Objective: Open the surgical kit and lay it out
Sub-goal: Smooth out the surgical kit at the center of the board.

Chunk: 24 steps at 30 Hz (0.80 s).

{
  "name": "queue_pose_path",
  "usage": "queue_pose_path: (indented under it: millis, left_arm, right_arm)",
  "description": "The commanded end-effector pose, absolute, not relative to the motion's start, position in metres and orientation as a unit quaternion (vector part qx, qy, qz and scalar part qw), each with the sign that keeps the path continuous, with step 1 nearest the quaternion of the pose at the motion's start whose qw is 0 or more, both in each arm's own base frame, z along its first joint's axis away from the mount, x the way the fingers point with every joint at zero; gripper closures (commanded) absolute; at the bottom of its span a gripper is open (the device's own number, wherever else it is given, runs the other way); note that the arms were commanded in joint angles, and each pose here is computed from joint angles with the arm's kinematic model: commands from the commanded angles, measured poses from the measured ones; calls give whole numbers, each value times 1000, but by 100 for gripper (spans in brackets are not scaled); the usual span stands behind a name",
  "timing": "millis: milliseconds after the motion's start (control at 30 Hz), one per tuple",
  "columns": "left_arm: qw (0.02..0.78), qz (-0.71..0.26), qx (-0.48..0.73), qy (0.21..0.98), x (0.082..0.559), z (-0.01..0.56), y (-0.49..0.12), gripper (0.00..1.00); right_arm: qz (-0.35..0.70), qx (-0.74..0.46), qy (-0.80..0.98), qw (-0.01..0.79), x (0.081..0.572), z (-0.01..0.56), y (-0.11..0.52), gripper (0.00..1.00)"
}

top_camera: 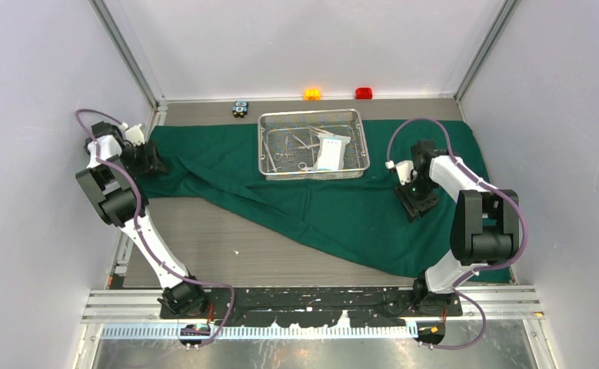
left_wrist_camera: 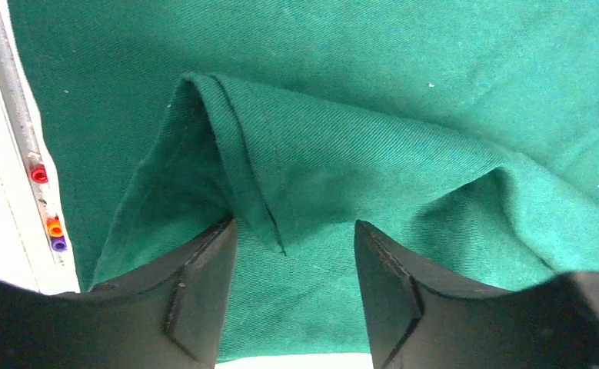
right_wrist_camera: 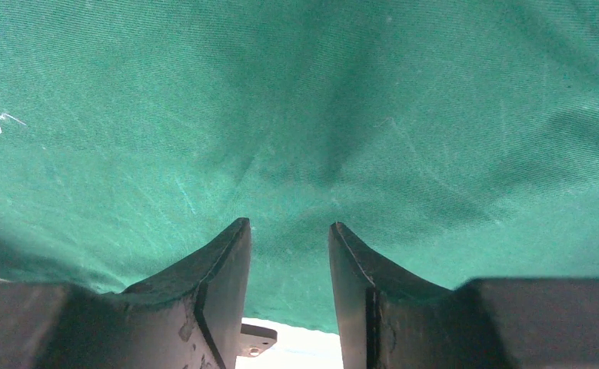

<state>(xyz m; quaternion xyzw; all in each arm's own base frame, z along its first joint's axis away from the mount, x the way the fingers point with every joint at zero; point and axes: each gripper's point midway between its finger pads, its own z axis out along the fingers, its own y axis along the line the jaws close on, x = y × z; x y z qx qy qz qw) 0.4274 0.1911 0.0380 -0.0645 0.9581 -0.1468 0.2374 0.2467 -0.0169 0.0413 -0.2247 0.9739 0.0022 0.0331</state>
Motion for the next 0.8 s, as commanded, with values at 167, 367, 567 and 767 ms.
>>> queue_pose_path:
  millis: [167,367,567,767]
  left_arm:
    - [285,-156,-48,945,446,56,193,57]
    - [286,-157,-41,945,446,62,193,78]
    - [291,-145,-26,945,443,77,193,99]
    - [276,-127,3,953,421,96,190,100]
  right_arm:
    - [-3,-220,975,42,247,45,-16,54]
    - [-6,-221,975,36,243,43,-17,54]
    - [-7,-221,975,36,244,43,-17,55]
    - [-8,-221,974,41,246,48,-17,55]
